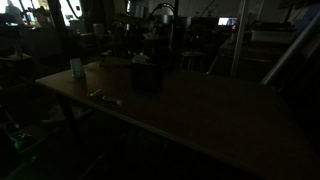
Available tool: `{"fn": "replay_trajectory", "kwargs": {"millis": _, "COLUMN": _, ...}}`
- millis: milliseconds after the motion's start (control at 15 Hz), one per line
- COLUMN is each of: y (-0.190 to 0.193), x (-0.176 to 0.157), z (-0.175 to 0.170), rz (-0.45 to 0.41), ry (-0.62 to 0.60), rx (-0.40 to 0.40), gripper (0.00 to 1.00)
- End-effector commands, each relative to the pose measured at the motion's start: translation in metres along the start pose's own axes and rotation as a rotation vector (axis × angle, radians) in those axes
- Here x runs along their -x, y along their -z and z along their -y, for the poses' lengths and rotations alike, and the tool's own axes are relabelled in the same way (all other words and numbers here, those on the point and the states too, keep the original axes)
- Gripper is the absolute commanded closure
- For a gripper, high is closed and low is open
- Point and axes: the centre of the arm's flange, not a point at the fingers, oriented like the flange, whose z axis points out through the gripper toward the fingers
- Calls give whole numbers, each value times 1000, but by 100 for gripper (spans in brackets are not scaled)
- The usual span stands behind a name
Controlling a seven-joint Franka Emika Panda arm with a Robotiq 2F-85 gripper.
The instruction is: Put the white towel in the black box
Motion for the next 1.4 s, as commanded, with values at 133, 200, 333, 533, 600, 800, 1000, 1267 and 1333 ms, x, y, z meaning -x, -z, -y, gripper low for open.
{"fn": "replay_trajectory", "kwargs": {"millis": 133, "y": 7, "x": -2, "z": -7, "rz": -7, "ry": -1, "rx": 3, "gripper": 100}}
{"fn": "replay_trajectory", "kwargs": {"millis": 200, "y": 7, "x": -2, "z": -8, "rz": -6, "ry": -1, "rx": 7, "gripper": 100}}
{"fn": "replay_trajectory", "kwargs": {"millis": 333, "y": 7, "x": -1, "z": -11, "rz": -2, "ry": 0, "rx": 16, "gripper": 100}}
{"fn": "replay_trajectory", "kwargs": {"millis": 533, "y": 6, "x": 1, "z": -18, "rz": 3, "ry": -5, "rx": 29, "gripper": 100}}
{"fn": "replay_trajectory", "kwargs": {"millis": 600, "y": 4, "x": 2, "z": -20, "rz": 9, "ry": -8, "rx": 33, "gripper": 100}}
{"fn": "replay_trajectory", "kwargs": {"millis": 800, "y": -3, "x": 6, "z": -26, "rz": 18, "ry": -15, "rx": 33, "gripper": 100}}
{"fn": "replay_trajectory", "kwargs": {"millis": 1000, "y": -4, "x": 7, "z": -30, "rz": 19, "ry": -20, "rx": 32, "gripper": 100}}
{"fn": "replay_trajectory", "kwargs": {"millis": 1267, "y": -5, "x": 5, "z": -32, "rz": 19, "ry": -18, "rx": 31, "gripper": 100}}
{"fn": "replay_trajectory", "kwargs": {"millis": 1333, "y": -4, "x": 5, "z": -33, "rz": 17, "ry": -17, "rx": 33, "gripper": 100}}
